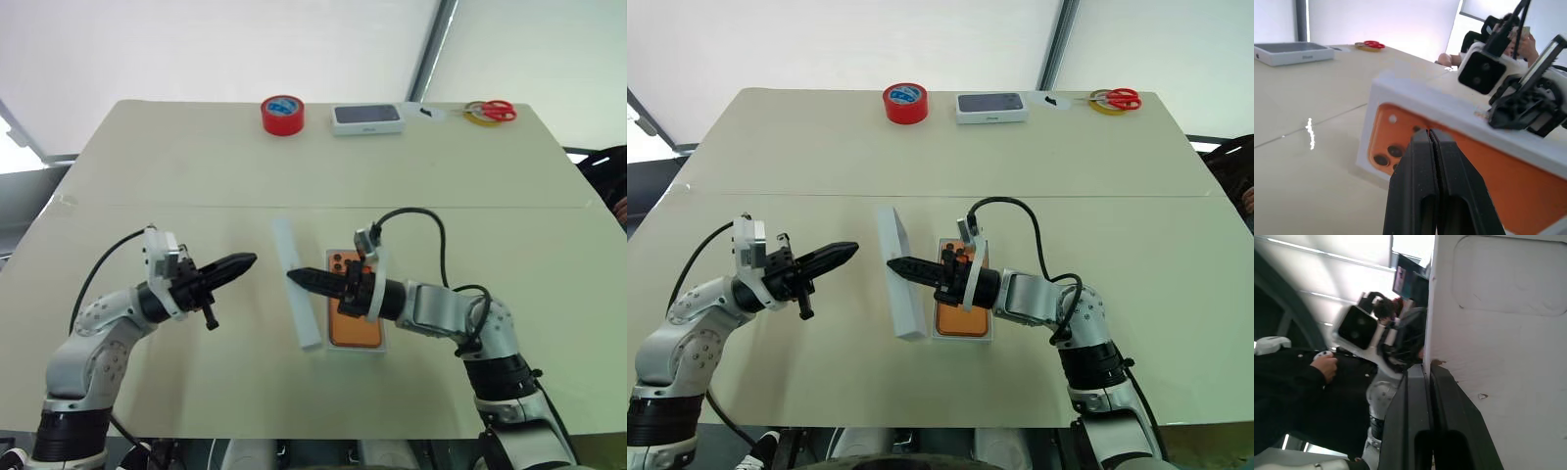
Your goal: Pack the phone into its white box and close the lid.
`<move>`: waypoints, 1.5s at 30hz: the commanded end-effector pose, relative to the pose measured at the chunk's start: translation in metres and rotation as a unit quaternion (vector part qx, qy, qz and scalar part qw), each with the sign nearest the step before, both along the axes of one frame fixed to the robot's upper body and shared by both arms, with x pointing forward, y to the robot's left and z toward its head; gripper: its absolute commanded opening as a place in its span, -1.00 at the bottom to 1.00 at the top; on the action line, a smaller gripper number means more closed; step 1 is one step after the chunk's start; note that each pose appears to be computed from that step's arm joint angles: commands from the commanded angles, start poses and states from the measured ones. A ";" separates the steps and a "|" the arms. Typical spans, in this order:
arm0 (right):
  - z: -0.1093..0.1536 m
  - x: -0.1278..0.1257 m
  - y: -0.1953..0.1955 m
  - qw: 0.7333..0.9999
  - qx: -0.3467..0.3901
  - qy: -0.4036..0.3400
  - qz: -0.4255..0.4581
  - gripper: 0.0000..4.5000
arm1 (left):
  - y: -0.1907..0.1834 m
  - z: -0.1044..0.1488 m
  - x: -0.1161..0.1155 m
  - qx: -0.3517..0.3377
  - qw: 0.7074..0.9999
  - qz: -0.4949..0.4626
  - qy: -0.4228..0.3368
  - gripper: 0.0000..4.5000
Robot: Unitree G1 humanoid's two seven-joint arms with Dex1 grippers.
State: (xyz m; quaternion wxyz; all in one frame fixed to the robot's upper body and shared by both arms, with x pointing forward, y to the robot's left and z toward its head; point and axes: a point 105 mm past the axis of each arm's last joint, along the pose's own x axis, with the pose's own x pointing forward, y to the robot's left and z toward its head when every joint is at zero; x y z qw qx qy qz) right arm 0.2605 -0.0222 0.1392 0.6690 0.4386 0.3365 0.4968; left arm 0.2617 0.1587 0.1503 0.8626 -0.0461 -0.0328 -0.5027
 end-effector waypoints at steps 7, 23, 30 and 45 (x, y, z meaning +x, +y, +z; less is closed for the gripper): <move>-0.013 0.012 -0.009 0.999 -0.024 -0.012 -0.034 -0.72 | -0.026 -0.028 -0.017 0.023 0.998 -0.047 0.026 -1.00; 0.004 0.034 -0.117 0.979 -0.103 -0.123 -0.123 0.60 | -0.075 -0.040 0.016 0.007 0.998 -0.067 0.007 -1.00; -0.008 0.060 -0.151 0.905 -0.264 -0.278 -0.185 0.60 | -0.076 -0.049 0.014 0.010 0.998 -0.061 0.028 -1.00; -0.009 0.039 -0.127 0.844 -0.294 -0.431 -0.126 -0.99 | -0.039 -0.090 -0.002 0.120 0.987 -0.054 0.096 -1.00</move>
